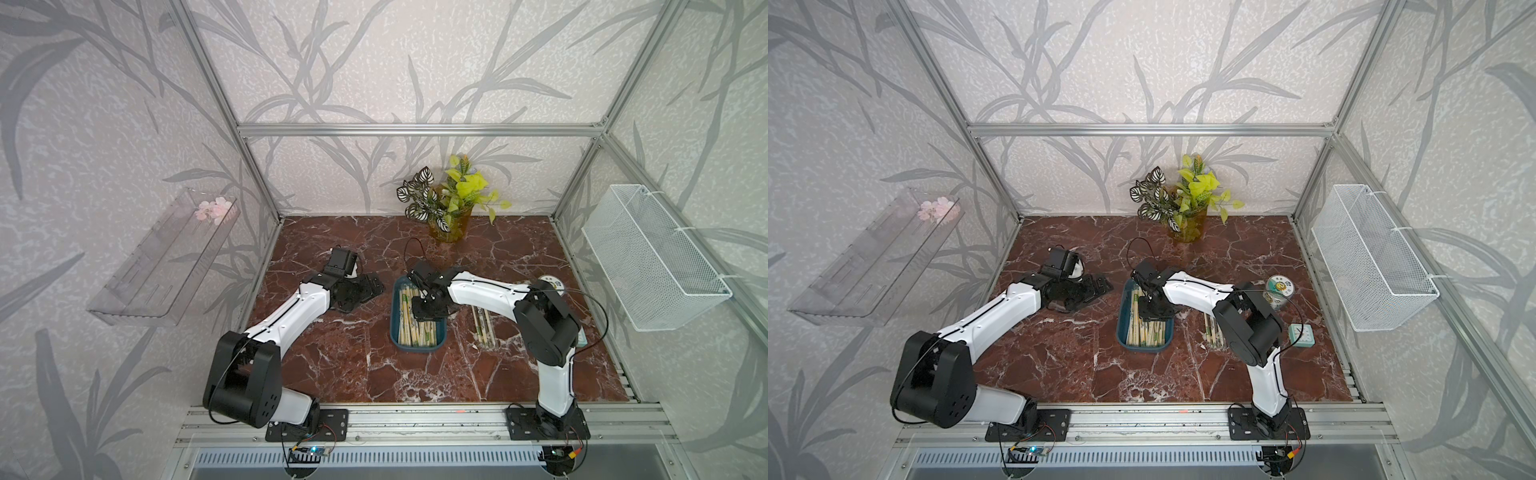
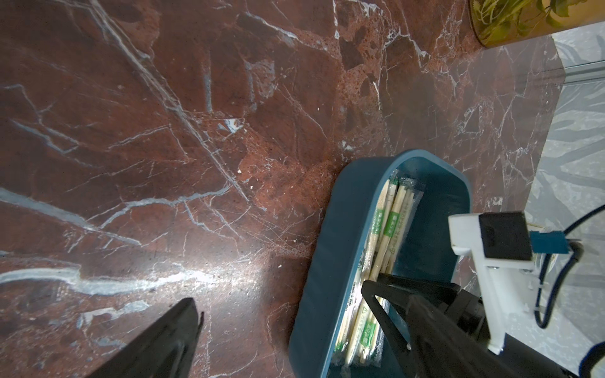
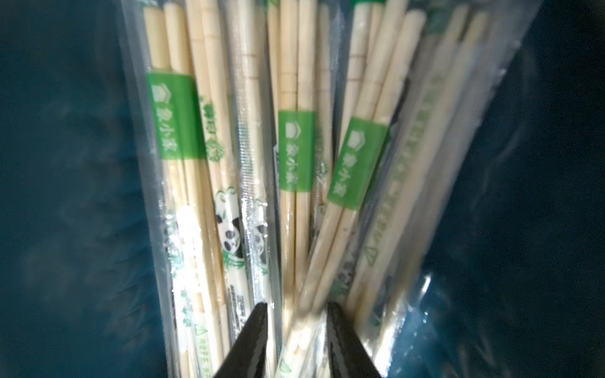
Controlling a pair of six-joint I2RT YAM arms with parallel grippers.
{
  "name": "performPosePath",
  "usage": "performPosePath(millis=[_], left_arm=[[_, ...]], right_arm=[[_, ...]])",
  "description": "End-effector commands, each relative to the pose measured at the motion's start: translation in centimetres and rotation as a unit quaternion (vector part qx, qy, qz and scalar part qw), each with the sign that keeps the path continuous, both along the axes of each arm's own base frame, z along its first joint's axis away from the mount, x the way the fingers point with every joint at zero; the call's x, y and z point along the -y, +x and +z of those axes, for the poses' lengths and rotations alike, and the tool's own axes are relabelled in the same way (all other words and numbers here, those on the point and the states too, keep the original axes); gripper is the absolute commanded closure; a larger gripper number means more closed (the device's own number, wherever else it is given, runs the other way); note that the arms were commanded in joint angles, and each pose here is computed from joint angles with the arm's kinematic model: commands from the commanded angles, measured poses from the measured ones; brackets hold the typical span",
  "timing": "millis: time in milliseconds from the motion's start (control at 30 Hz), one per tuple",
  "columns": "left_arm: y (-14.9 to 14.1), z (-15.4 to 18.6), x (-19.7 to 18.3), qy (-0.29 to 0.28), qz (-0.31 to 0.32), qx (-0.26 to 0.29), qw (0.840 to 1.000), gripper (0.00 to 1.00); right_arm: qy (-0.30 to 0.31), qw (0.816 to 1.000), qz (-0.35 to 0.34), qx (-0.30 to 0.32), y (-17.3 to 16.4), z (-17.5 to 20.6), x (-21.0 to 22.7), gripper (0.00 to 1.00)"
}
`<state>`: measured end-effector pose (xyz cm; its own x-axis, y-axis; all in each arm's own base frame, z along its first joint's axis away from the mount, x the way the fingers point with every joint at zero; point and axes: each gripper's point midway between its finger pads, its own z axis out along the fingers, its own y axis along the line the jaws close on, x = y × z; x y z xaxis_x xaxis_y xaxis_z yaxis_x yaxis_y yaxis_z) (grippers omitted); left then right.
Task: Take the paired disposable chopsticks out of the storage box
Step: Pick up the paired disposable chopsticks from the storage box.
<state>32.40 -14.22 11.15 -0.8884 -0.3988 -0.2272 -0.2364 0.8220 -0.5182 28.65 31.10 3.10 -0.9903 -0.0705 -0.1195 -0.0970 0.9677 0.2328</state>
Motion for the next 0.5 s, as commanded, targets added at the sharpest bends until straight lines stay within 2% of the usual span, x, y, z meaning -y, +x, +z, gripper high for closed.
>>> performPosePath(millis=[0,233,467], left_arm=[[-0.21,0.19,-0.03,-0.004,-0.008,0.005,1.000,0.00],[-0.16,0.12,-0.09,-0.006,-0.008,0.004,1.000,0.00],[-0.23,0.07,-0.16,-0.007,-0.008,0.004,1.000,0.00]], right_arm=[[-0.006,1.000,-0.006,-0.007,-0.03,-0.45,-0.14,0.67],[-0.008,1.000,-0.007,-0.011,0.09,-0.94,-0.30,0.70],[-0.004,1.000,-0.006,-0.010,0.17,-0.77,-0.48,0.79]])
